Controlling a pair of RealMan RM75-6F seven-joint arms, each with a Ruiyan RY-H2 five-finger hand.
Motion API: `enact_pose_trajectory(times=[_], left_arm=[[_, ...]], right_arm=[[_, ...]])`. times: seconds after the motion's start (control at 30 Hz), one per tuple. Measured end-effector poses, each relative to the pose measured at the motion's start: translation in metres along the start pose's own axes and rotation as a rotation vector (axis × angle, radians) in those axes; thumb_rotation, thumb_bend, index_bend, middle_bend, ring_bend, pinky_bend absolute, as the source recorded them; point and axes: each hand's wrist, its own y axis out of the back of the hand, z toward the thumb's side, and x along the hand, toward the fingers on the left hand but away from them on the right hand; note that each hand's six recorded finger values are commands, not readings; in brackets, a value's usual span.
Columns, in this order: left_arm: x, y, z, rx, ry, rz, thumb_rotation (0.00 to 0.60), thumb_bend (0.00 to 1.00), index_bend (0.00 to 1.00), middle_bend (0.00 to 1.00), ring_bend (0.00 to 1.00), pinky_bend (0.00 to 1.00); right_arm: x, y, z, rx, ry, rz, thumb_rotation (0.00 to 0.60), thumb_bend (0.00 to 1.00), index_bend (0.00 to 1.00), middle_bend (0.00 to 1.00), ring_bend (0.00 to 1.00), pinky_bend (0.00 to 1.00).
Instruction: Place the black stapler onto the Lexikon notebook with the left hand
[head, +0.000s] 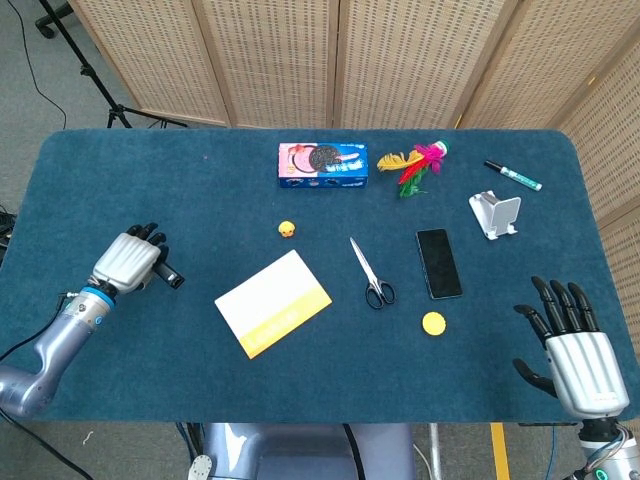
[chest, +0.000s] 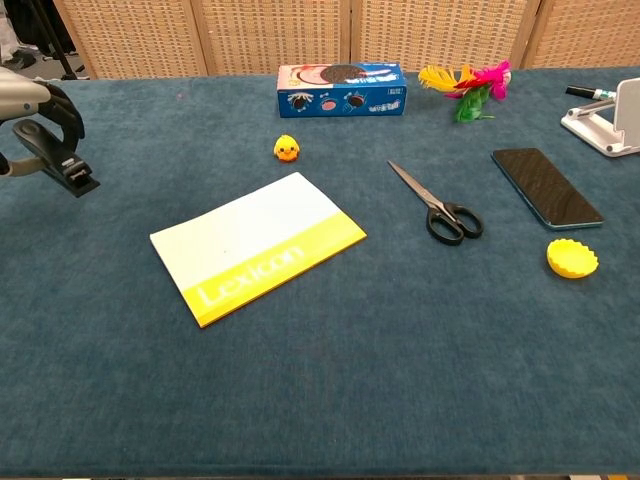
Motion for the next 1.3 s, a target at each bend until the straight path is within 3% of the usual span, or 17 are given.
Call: enact_pose_trajectory(times=[0.43, 0.9, 1.3], left_arm=[[0.001, 0.028, 0.049, -0.032, -0.072, 0.055, 0.600, 0.46, 0.56, 0.29, 0.12, 0.21], [0.012, 0.043, 0.134, -0.073, -0.200, 0.096, 0.600, 0.46, 0.56, 0.29, 0.12, 0.21], [0.017, 0.041, 0.156, -0.026, -0.243, 0.084, 0.600, 0.46, 0.56, 0.29, 0.12, 0.21]], right_arm=[[0.000, 0.005, -0.003, -0.012, -0.012, -0.006, 0.600, 0.21, 0.26, 0.06, 0.00, 0.02], [0.001, 0.010, -0.008, -0.027, -0.023, -0.012, 0.600, 0.21, 0.26, 0.06, 0.00, 0.02], [0.002, 0.014, -0.012, -0.040, -0.035, -0.022, 0.600, 0.21, 0.26, 0.06, 0.00, 0.02]])
